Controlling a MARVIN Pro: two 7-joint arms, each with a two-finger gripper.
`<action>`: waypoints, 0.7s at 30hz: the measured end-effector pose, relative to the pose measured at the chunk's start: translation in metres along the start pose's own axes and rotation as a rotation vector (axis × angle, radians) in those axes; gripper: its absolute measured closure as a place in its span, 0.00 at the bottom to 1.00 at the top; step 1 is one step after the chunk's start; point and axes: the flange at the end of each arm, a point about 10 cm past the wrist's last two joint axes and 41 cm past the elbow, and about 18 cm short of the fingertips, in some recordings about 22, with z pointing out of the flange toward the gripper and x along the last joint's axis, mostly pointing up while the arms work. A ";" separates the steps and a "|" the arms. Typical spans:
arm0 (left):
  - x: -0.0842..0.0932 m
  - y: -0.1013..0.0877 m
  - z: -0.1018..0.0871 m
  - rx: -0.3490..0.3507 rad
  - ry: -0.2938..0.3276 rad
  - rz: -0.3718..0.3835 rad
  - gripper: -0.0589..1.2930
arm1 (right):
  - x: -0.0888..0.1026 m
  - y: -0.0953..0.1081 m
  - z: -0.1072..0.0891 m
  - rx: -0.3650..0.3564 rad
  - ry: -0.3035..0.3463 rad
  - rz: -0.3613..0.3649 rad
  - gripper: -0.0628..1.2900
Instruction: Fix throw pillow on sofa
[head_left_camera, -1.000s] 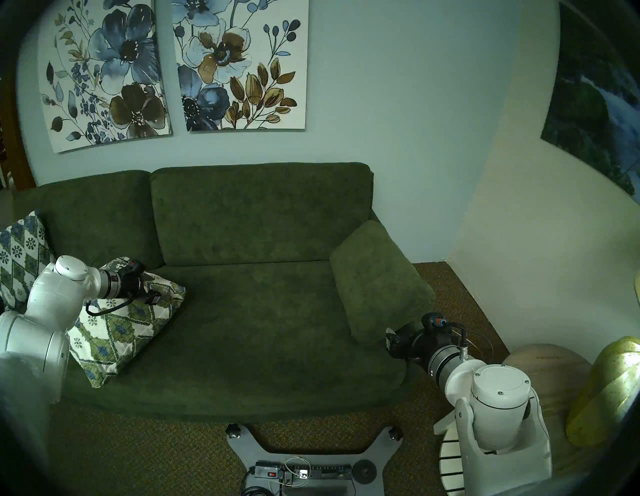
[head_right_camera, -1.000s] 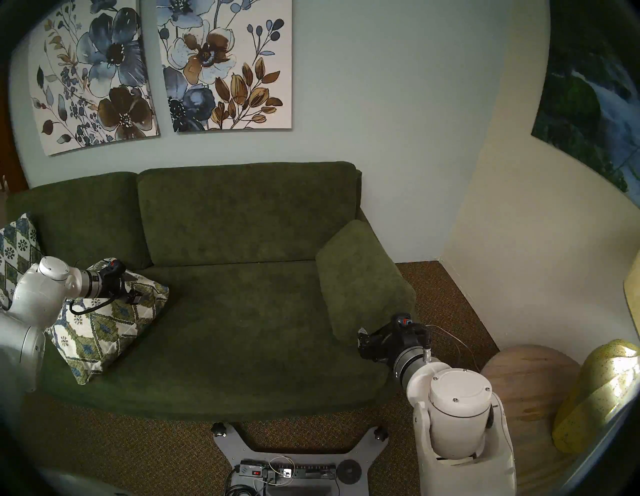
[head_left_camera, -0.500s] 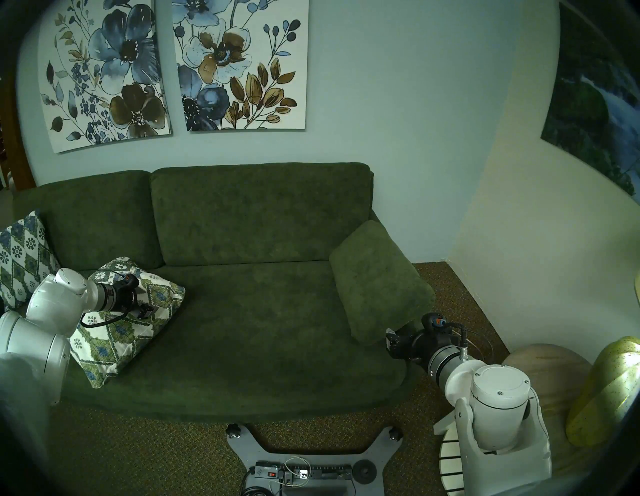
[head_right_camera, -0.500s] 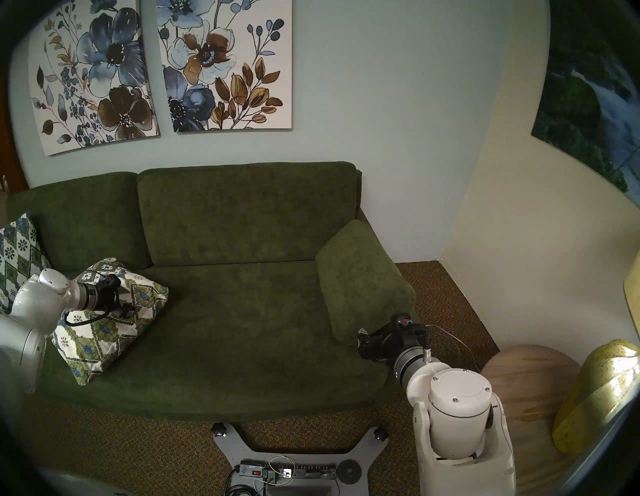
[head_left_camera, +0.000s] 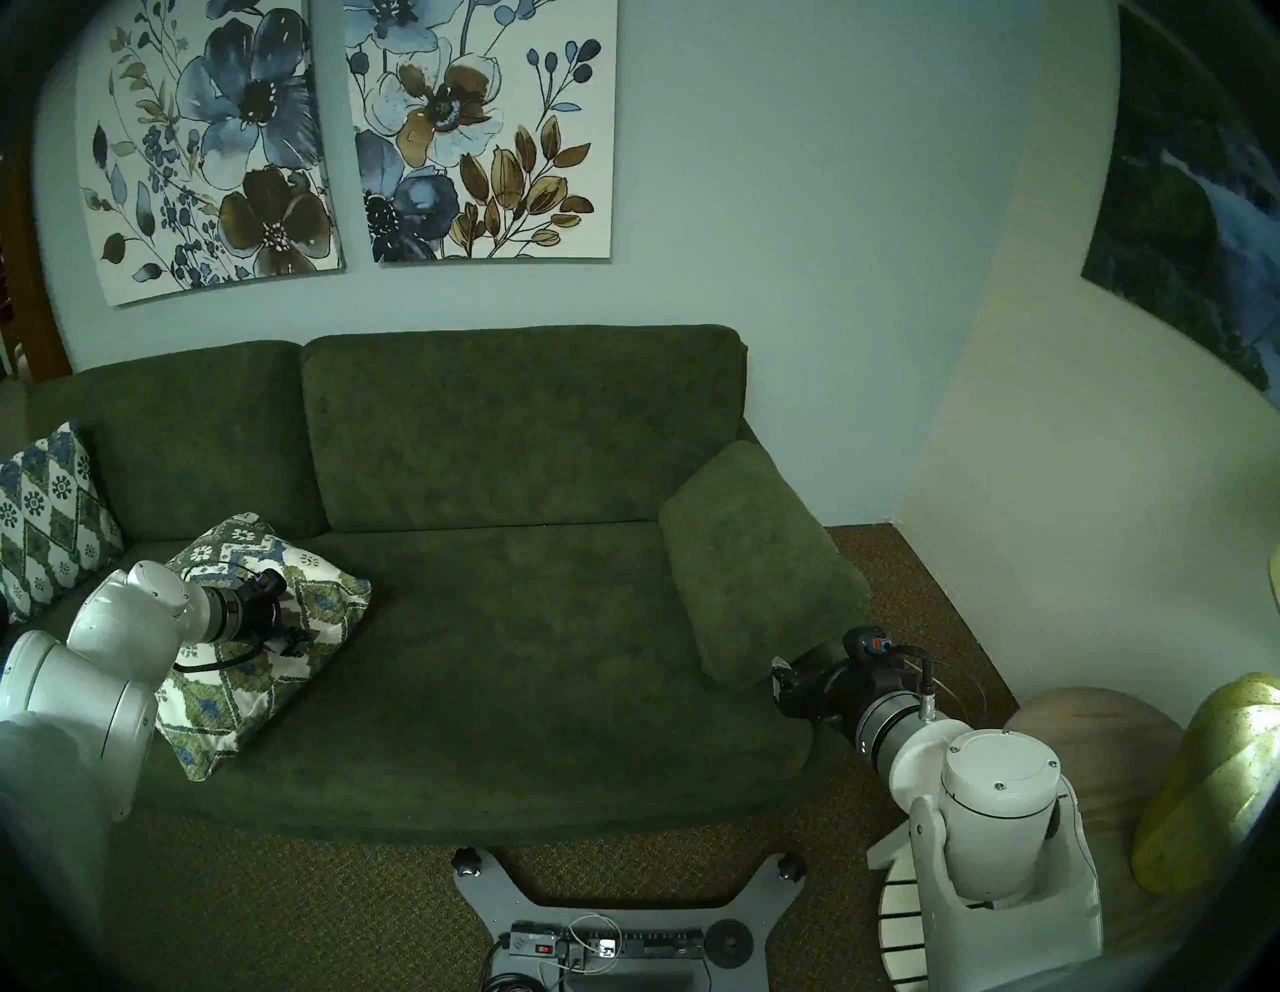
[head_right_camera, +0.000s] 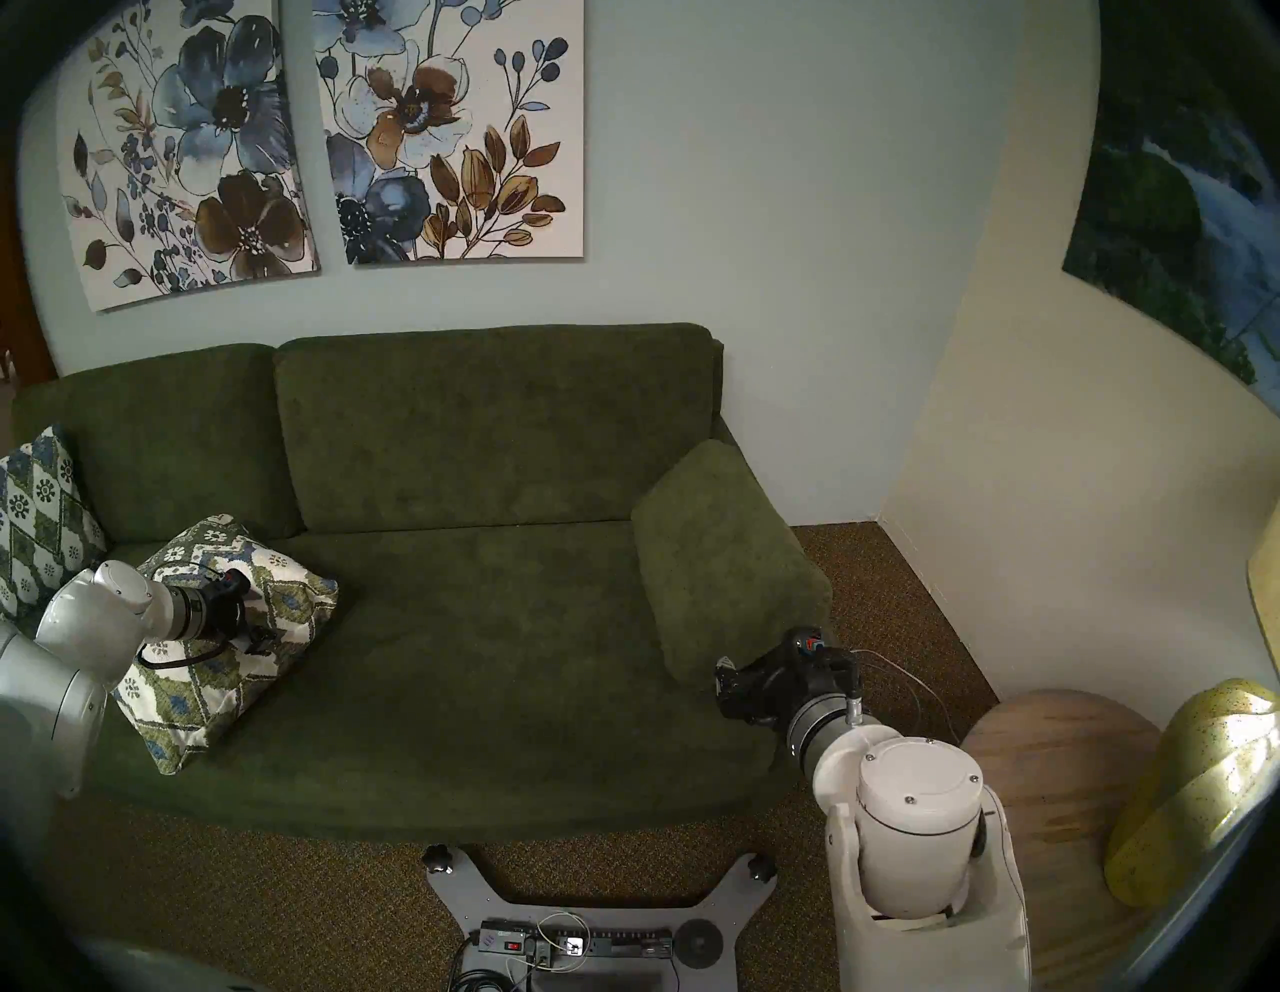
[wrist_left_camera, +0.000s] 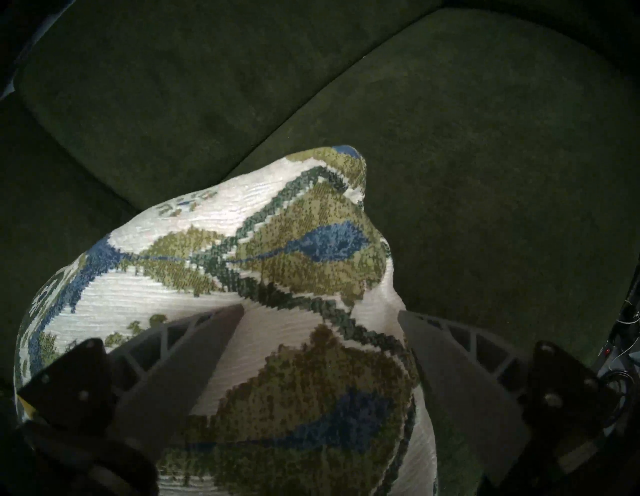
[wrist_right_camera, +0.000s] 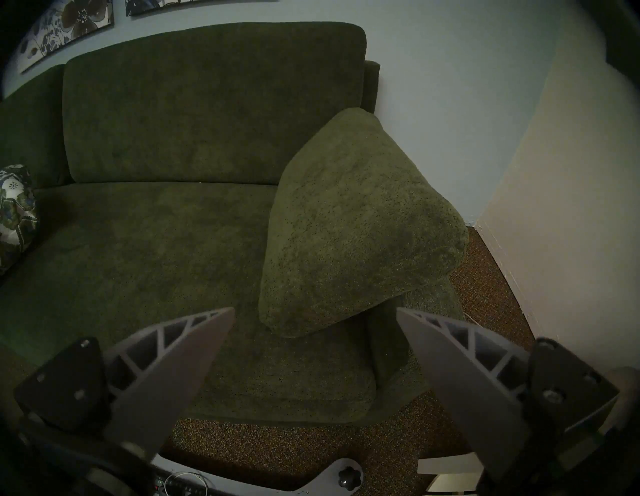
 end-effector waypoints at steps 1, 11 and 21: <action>-0.003 0.002 0.000 0.003 -0.003 0.006 0.06 | 0.000 0.000 0.000 0.000 0.000 0.000 0.05; -0.020 0.010 0.002 0.037 -0.010 0.066 0.06 | 0.000 0.000 0.000 0.000 0.000 0.001 0.05; -0.030 0.017 0.004 0.081 -0.005 0.136 0.61 | 0.000 0.000 0.000 -0.001 -0.001 0.001 0.05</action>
